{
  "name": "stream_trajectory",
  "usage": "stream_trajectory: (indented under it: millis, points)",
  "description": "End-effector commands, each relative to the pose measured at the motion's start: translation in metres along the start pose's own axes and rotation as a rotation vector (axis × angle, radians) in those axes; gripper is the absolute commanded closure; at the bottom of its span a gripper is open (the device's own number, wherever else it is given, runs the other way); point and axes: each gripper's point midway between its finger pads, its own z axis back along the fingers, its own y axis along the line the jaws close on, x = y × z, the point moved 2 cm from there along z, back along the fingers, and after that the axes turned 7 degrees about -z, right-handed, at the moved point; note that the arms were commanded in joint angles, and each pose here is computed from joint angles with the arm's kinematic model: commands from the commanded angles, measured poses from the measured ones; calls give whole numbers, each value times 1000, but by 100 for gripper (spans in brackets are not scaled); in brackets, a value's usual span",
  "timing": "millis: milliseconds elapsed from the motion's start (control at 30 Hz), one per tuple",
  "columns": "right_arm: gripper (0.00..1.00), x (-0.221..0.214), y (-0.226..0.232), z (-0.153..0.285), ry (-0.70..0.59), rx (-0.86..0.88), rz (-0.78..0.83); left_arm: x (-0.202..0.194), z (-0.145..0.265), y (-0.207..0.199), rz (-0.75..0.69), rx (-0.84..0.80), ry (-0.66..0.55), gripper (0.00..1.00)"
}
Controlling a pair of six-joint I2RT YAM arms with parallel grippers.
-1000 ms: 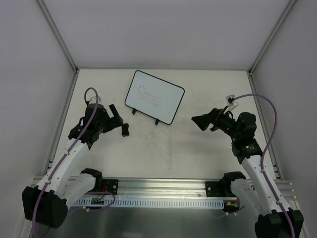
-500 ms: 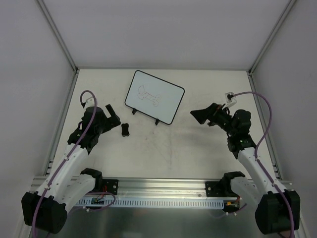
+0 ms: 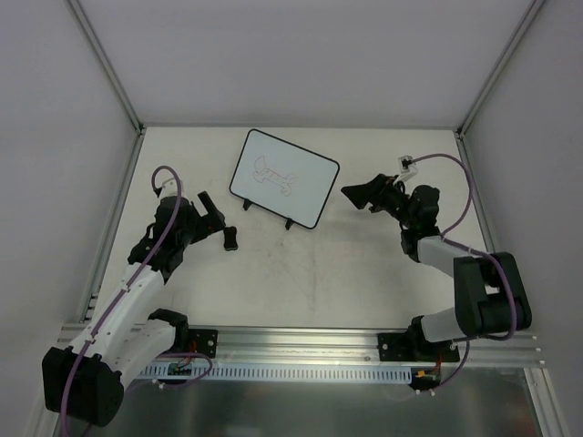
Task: Erase the whiteboard
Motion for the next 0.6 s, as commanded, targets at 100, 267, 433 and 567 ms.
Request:
stream_trajectory:
  millis: [100,267,433,567]
  points:
    - [23,39,28,-36,-127,281,115,-4,-9,-8,-43,-51,6,1]
    - [31,32,14,-66,-84,324,68,-7,-10,-2,-54,-34,-6,1]
    - [29,31,7,-81,-86,319,73,-5,-7,0,-56,-27,-27,1]
    - [31,28,4,-88,-68,329,70,-7,-10,1,-58,-21,-17,1]
